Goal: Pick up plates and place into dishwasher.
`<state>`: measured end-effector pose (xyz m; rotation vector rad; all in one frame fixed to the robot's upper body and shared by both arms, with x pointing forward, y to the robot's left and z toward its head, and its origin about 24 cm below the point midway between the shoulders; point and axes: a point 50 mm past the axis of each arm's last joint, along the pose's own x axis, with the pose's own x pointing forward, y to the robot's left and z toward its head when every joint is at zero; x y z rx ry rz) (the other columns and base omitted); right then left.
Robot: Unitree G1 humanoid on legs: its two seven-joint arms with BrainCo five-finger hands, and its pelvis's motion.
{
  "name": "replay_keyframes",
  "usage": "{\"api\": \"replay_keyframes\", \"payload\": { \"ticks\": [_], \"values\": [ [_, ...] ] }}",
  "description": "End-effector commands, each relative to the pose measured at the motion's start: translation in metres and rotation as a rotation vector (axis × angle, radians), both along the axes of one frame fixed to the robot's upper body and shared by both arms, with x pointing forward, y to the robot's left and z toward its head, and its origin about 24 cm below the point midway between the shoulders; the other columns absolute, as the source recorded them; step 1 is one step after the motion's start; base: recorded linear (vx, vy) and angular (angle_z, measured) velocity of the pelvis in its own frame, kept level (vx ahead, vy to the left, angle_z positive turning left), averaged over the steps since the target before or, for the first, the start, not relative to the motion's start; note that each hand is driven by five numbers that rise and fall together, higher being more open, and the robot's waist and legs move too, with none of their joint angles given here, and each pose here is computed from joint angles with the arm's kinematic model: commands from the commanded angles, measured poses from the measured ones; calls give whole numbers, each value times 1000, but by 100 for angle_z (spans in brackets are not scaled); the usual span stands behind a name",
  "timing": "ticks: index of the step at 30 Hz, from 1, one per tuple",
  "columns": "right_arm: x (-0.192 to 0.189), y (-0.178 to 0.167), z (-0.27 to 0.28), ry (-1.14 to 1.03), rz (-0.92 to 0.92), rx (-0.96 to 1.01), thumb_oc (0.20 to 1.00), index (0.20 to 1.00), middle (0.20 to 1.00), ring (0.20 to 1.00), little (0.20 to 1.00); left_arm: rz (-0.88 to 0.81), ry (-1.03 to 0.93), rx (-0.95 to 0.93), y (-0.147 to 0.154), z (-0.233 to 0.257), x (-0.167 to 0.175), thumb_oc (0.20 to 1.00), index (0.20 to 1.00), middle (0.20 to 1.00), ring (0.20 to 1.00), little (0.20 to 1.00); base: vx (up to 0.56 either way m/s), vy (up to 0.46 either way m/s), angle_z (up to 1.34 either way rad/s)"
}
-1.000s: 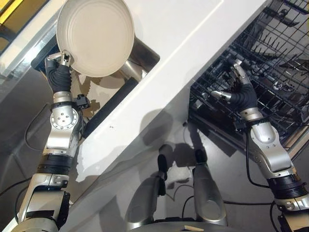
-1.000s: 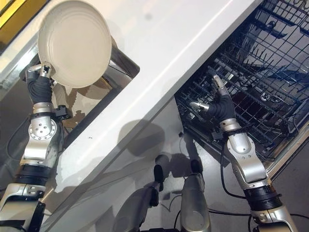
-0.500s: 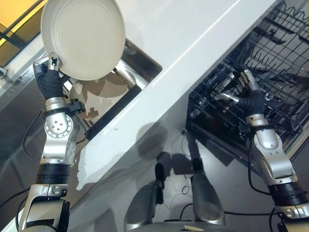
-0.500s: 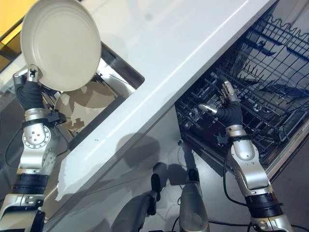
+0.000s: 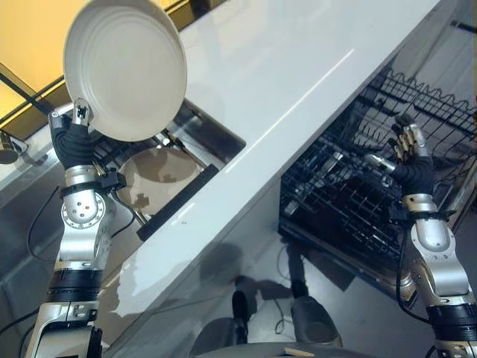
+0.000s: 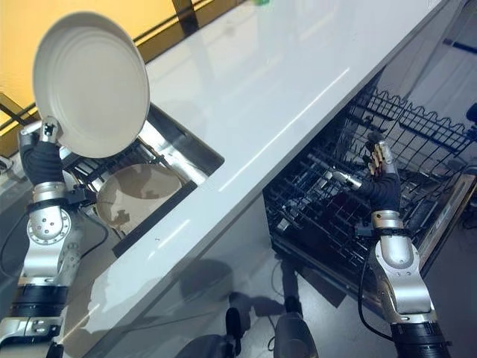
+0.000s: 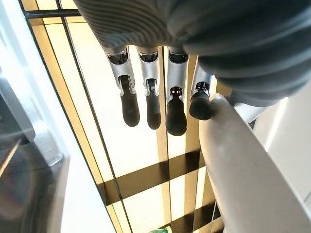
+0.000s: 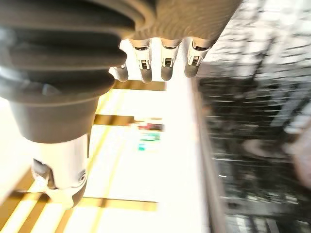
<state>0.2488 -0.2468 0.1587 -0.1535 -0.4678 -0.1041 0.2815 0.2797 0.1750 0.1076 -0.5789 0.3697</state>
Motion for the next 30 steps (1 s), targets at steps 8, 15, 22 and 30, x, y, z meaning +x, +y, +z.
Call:
{"api": "replay_keyframes", "payload": {
  "ticks": [8, 15, 22, 30],
  "values": [
    [-9, 61, 56, -300, 376, -19, 1000, 1000, 1000, 1000, 1000, -90, -100, 209, -31, 24, -5, 200, 200, 200, 200, 200, -36, -104, 5],
    [-2, 106, 50, -209, 576, 72, 1000, 1000, 1000, 1000, 1000, -95, -159, 373, -65, 28, -5, 200, 200, 200, 200, 200, -11, -79, 12],
    [1, 141, 45, -160, 662, 153, 1000, 1000, 1000, 1000, 1000, -161, -221, 398, -95, 28, -8, 200, 200, 200, 200, 200, -16, -39, 14],
    [4, 152, 44, -127, 661, 194, 1000, 1000, 1000, 1000, 1000, -207, -285, 463, -113, 35, -17, 200, 200, 200, 200, 200, -10, -7, 10]
  ]
}}
